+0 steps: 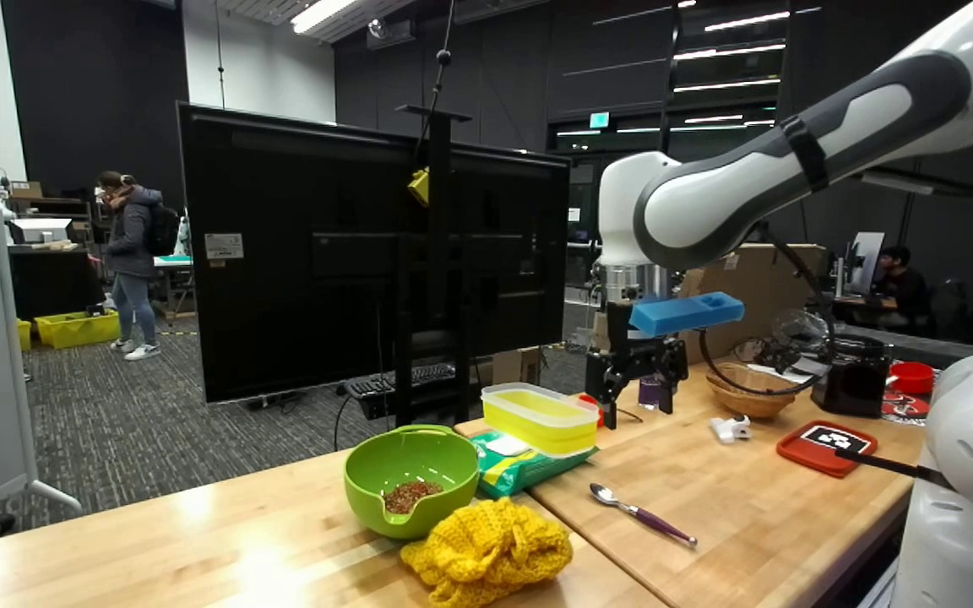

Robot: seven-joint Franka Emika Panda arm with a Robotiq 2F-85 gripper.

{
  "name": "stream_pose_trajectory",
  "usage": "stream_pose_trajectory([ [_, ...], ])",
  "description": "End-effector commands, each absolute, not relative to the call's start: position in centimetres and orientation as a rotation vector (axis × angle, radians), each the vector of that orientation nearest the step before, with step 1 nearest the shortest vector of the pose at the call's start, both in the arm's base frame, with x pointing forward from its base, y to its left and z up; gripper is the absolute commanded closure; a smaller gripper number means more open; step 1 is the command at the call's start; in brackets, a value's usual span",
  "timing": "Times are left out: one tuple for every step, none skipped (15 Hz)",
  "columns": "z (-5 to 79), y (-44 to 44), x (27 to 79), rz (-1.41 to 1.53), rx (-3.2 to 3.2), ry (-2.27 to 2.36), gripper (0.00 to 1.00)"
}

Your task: Put the yellow bowl on the green packet

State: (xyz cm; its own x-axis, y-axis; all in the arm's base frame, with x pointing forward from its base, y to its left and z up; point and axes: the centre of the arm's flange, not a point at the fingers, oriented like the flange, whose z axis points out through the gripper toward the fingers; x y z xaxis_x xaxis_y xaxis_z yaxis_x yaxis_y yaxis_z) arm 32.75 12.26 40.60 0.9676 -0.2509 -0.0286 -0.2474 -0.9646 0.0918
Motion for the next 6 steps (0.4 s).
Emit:
stream_pose_trajectory([
  [40.40, 12.25, 32.21, -0.054, 3.025, -0.381, 0.00],
  [40.45, 12.26, 32.15, -0.051, 3.024, -0.380, 0.00],
  [40.52, 12.25, 32.22, -0.050, 3.025, -0.381, 0.00],
  [40.50, 12.26, 32.30, -0.052, 3.025, -0.382, 0.00],
  [40.44, 12.22, 32.42, -0.056, 3.024, -0.384, 0.00],
  [40.37, 12.18, 32.51, -0.060, 3.023, -0.387, 0.00],
])
